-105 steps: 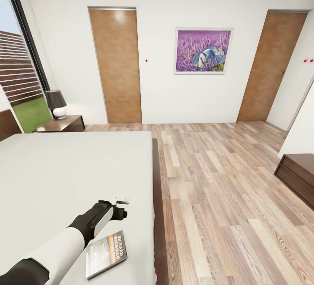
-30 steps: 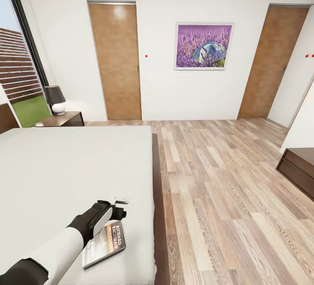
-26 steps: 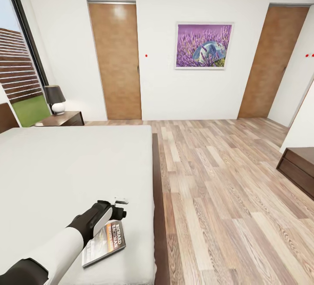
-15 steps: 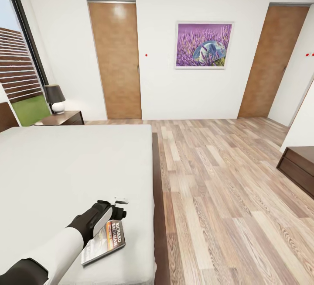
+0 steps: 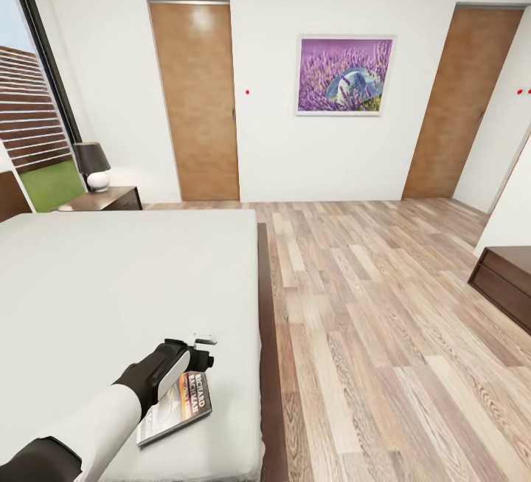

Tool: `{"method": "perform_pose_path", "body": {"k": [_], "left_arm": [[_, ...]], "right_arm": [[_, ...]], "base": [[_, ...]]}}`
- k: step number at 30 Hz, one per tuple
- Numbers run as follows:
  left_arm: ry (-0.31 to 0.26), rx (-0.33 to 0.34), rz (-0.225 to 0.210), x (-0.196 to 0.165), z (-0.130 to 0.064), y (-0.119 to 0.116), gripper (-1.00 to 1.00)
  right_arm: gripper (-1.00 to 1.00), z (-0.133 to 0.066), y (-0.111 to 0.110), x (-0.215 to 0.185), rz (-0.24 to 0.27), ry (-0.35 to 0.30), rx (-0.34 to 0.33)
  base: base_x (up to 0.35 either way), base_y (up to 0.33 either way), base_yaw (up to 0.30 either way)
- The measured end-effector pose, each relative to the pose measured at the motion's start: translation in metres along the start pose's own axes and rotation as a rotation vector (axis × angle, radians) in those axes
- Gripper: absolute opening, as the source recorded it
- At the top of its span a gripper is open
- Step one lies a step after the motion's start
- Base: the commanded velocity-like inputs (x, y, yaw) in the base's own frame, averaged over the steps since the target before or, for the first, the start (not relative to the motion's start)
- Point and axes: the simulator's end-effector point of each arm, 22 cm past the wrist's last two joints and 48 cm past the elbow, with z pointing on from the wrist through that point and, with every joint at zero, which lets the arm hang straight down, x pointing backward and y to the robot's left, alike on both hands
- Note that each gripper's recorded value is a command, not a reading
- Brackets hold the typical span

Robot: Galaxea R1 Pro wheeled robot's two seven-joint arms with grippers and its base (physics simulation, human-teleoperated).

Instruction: In the bedroom, move the book from the bed onto either nightstand, and place the two sandals side by side next to the bed.

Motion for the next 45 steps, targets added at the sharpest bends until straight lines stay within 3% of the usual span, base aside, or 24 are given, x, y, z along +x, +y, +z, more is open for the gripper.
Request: {"method": "perform_pose_path", "body": {"k": [18, 27, 45], "left_arm": [[-0.007, 0.000, 0.000, -0.001, 0.000, 0.000, 1.00], [-0.008, 0.000, 0.001, 0.010, 0.014, -0.001, 1.00], [-0.009, 0.000, 0.000, 0.010, 0.014, -0.001, 1.00]], "right_arm": [[1.00, 0.000, 0.000, 0.000, -0.002, 0.000, 0.000], [1.00, 0.017, 0.002, 0.007, -0.003, 0.000, 0.000], [1.00, 0.017, 0.002, 0.007, -0.003, 0.000, 0.000]], "base": [[0.000, 0.000, 0.000], [0.000, 0.000, 0.000], [0.000, 0.000, 0.000]]}}
